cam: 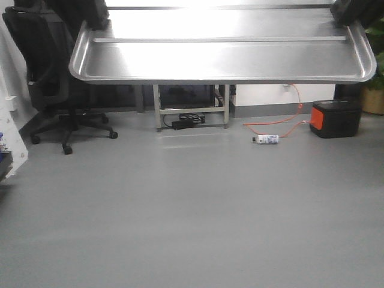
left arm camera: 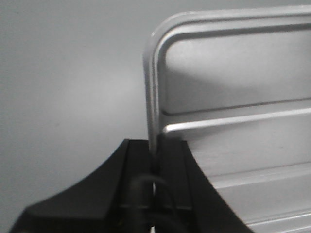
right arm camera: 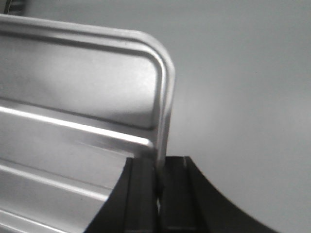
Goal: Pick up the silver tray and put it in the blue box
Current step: 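Keep holding the tray while driving the base to the blue bin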
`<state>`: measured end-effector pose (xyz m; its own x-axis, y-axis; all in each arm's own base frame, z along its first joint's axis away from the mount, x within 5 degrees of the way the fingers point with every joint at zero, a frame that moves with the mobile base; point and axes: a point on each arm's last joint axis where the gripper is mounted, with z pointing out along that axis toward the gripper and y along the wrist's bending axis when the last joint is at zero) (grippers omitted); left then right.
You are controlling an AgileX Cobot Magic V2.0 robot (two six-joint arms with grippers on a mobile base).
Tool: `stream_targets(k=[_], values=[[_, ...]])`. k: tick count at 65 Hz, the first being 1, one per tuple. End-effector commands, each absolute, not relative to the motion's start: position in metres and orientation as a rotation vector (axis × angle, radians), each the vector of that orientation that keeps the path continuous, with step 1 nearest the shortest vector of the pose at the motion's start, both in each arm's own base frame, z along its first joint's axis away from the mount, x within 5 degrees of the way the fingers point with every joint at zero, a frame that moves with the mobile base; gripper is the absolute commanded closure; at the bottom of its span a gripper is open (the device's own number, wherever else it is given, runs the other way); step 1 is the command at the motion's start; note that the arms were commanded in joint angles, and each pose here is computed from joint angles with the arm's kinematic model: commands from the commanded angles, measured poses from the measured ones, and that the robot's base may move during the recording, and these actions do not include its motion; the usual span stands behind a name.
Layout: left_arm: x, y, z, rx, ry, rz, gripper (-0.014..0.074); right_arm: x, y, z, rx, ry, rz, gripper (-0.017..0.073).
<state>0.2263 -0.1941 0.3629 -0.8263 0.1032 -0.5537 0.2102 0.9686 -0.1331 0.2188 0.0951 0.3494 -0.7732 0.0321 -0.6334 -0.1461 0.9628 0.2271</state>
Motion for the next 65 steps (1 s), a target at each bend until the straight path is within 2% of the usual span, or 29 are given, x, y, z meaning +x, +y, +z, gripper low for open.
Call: stream_targets(k=[1,65], values=[[0.2215,-0.1841,0.3816,0.238,2.478,-0.219,0.0699,0.2186,0.0893,0.3697,-0.106,2.312,0.315,0.0501],[0.2208,-0.1848,0.3813,0.236,2.485,-0.232,0.0699,0.2191,0.0895,0.3694,-0.106,2.312,0.315,0.0501]])
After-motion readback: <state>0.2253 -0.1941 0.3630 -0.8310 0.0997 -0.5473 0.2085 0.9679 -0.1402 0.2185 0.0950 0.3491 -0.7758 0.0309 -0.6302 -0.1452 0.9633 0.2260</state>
